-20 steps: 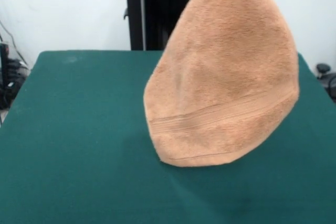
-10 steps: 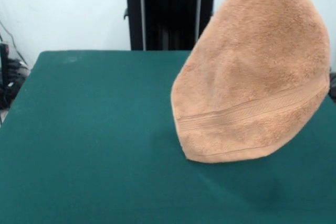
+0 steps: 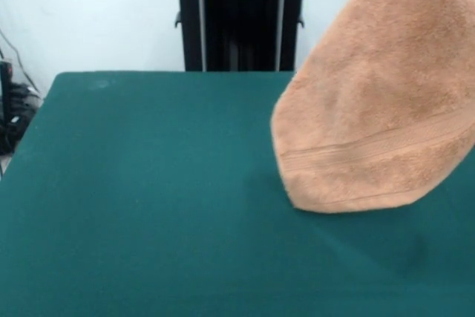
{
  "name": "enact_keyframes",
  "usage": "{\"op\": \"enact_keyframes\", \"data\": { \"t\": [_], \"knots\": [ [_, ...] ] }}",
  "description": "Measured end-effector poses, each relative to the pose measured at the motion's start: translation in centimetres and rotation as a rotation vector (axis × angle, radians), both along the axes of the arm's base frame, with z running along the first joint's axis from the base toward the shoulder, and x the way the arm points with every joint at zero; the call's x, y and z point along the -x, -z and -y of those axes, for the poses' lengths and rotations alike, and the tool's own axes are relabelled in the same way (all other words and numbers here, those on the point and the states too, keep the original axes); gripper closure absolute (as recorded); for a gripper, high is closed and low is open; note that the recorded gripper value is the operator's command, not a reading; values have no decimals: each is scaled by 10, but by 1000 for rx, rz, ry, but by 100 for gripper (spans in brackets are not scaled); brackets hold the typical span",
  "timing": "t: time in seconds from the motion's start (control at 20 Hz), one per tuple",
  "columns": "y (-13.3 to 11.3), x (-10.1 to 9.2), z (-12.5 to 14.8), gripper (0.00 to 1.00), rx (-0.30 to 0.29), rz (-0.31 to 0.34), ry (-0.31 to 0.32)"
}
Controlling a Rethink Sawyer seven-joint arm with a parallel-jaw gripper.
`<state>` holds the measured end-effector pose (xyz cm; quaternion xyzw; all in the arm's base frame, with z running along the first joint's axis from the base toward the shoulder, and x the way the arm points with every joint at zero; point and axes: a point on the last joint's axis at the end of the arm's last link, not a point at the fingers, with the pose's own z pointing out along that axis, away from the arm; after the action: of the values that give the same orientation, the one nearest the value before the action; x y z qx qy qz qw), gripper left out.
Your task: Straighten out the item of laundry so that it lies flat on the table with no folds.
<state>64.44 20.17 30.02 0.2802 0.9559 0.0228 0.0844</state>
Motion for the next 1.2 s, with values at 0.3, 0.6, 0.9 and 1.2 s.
{"op": "enact_keyframes", "data": {
  "t": [0.3,0.6,0.9,1.2],
  "knots": [
    [-21,7,-19,100,-18,-13,45],
    [-64,26,-5,100,-34,35,65],
    [-86,56,24,100,-14,51,87],
    [-103,87,73,100,4,64,136]
  ]
}}
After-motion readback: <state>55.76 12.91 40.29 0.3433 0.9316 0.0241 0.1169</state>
